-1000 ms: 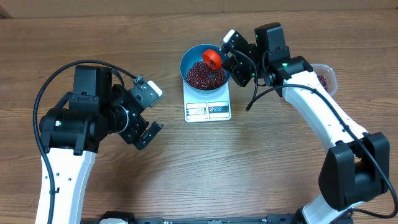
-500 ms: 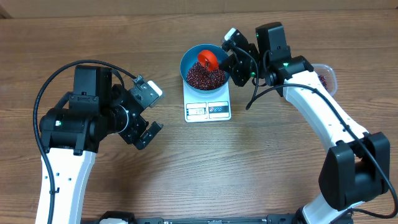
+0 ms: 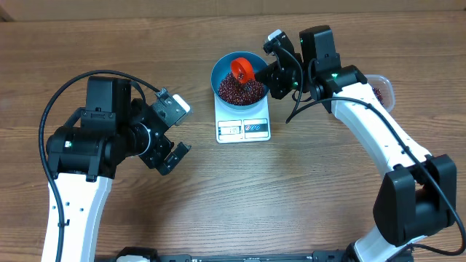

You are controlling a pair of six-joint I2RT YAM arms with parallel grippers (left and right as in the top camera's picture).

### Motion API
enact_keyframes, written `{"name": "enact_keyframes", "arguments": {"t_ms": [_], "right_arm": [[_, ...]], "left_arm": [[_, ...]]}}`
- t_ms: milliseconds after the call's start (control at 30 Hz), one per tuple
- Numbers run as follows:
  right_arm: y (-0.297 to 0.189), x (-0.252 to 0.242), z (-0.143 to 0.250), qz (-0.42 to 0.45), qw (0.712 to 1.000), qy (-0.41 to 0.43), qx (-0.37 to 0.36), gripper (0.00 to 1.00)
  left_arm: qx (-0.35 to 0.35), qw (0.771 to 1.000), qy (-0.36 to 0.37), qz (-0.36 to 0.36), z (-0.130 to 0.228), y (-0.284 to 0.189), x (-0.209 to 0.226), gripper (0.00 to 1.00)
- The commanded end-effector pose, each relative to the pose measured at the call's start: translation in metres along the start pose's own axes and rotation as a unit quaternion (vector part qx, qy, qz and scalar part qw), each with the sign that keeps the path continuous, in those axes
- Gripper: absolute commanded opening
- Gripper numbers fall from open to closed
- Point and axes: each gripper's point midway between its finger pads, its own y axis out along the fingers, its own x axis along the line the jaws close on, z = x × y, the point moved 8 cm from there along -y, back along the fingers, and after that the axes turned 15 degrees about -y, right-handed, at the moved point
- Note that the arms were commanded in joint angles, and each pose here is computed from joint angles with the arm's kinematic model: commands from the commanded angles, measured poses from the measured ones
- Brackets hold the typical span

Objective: Scoop item into bowl and weigh 150g on scale
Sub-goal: 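Tilt the scoop further in small steps, trickling beans onto the scale bowl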

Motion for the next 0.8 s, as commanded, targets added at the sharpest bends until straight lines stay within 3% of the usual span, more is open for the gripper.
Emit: {"name": "enact_keyframes", "arguments": {"t_ms": [0,333,500,633,767], "right_arm": [[-0.016,0.001,-0.013,0.012,0.999,-0.022,-0.020,0.04],[-0.018,-0.010,-0.006,0.061,0.997,-0.051,0.011,0.04],[-0.018,0.001,-0.014,-0.005,0.999,-0.030,-0.034,0.04],[-0.019,-0.013,-0.008,0.065,0.997,-0.029,0.001,0.04],[-0.018,-0.011,-0.007,0.064,0.997,-0.036,0.005,0.04]], "left_arm": [[0.003,1.000,-0.005,0.002,0.001,0.002,0.000,1.00],[0.003,1.000,-0.005,0.002,0.001,0.002,0.000,1.00],[0.003,1.000,-0.005,0.002,0.001,0.002,0.000,1.00],[0.003,1.000,-0.005,0.002,0.001,0.002,0.000,1.00],[0.003,1.000,-0.005,0.002,0.001,0.002,0.000,0.99]]}}
